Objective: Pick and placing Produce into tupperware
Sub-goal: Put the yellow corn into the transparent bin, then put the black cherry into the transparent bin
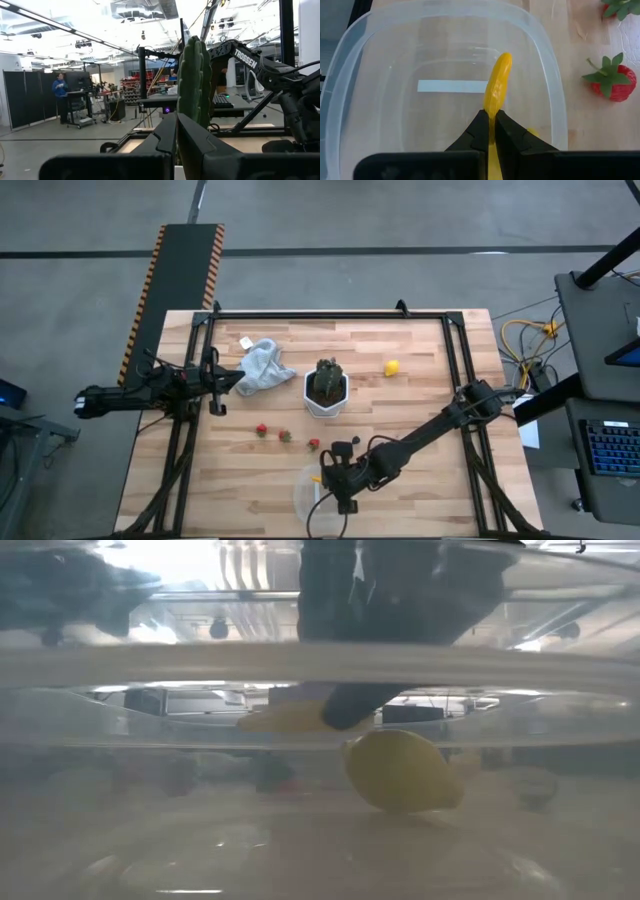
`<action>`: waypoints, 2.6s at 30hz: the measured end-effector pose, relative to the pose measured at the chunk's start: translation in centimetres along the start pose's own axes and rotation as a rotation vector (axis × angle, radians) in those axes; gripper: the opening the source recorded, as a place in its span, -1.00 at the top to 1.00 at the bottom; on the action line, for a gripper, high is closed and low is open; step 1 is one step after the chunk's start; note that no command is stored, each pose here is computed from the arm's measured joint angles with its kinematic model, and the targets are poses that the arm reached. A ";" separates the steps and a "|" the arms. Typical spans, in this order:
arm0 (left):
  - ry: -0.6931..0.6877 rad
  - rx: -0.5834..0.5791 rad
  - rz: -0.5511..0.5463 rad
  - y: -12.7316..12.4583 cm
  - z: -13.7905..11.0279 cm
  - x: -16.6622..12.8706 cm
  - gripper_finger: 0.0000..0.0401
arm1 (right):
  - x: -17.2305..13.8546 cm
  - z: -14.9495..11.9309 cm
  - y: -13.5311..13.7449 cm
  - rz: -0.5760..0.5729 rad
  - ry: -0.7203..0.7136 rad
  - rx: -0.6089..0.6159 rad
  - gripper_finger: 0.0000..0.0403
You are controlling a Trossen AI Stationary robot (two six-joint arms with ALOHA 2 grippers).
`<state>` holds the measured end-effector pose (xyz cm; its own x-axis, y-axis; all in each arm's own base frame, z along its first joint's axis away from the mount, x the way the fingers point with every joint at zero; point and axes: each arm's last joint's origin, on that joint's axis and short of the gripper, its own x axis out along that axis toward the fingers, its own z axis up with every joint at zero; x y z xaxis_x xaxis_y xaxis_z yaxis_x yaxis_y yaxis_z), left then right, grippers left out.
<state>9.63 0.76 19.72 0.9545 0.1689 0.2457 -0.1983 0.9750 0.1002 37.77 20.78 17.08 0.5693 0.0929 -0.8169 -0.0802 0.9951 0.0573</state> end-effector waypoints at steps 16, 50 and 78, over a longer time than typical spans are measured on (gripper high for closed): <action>0.017 0.000 -0.003 0.0 -0.2 0.1 1.00 | 0.1 -0.1 0.0 -0.001 0.002 0.000 0.77; 0.017 0.002 -0.003 0.0 -0.2 0.1 1.00 | -10.7 -0.3 -2.4 -0.393 -0.044 0.007 0.52; 0.089 0.010 -0.084 -0.5 0.9 3.3 1.00 | -13.7 -13.8 -7.7 -0.230 -0.250 0.303 -0.06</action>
<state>12.71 0.67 21.34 0.9838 0.0990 0.1494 -0.1184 0.9848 0.1269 19.29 11.43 19.96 0.7272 -0.1641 -0.6665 0.2936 0.9521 0.0859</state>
